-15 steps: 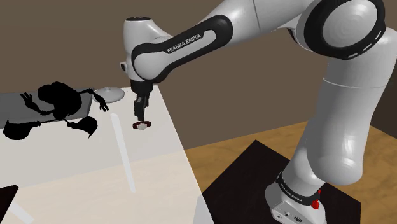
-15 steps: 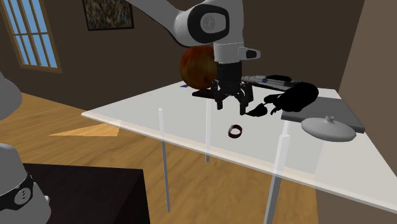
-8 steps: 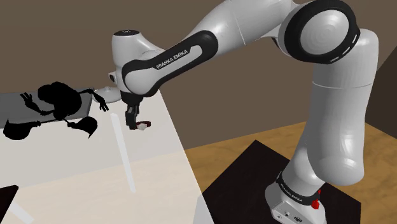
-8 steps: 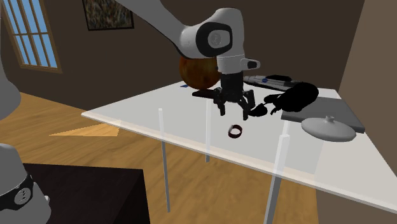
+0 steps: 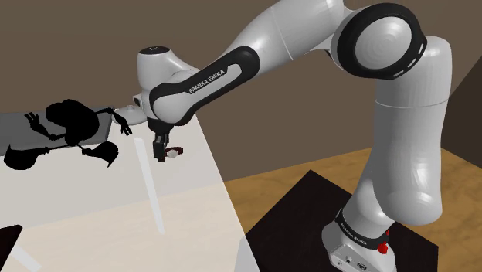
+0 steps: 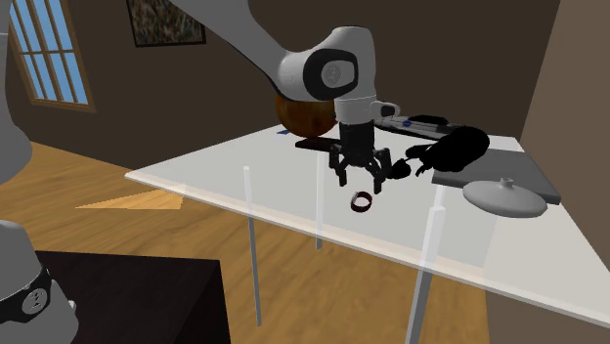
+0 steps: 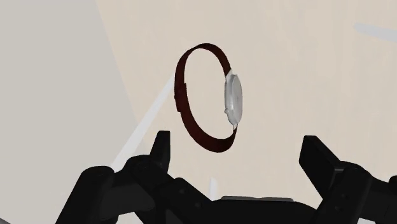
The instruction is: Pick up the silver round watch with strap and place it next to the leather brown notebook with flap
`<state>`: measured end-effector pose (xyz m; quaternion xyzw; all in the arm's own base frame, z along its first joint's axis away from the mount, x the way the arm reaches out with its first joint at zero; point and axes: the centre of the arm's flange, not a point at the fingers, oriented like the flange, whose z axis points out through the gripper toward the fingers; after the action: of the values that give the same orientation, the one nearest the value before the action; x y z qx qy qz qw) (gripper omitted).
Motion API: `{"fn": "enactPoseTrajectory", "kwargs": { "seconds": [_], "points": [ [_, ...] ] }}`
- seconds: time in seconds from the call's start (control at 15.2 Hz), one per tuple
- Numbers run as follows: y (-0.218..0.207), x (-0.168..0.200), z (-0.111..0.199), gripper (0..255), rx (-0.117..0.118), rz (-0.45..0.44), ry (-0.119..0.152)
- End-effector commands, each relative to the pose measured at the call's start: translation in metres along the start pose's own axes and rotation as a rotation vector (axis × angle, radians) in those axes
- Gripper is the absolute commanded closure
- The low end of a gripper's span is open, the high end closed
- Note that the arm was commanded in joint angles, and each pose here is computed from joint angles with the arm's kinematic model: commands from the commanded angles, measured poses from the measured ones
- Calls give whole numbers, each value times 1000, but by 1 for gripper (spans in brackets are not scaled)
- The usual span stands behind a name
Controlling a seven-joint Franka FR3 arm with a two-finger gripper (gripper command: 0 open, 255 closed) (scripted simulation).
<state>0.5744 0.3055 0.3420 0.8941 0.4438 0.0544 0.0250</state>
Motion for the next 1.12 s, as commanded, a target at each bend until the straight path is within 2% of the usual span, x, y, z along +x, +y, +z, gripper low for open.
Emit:
{"fn": "enactPoseTrajectory", "kwargs": {
  "seconds": [0.0, 0.13, 0.2, 0.79, 1.06],
  "points": [
    [0, 0, 0, 0, 0, 0, 0],
    [0, 0, 0, 0, 0, 0, 0],
    [0, 0, 0, 255, 0, 0, 0],
    [0, 0, 0, 255, 0, 0, 0],
    [2, 2, -21, 255, 0, 0, 0]
  ]
}}
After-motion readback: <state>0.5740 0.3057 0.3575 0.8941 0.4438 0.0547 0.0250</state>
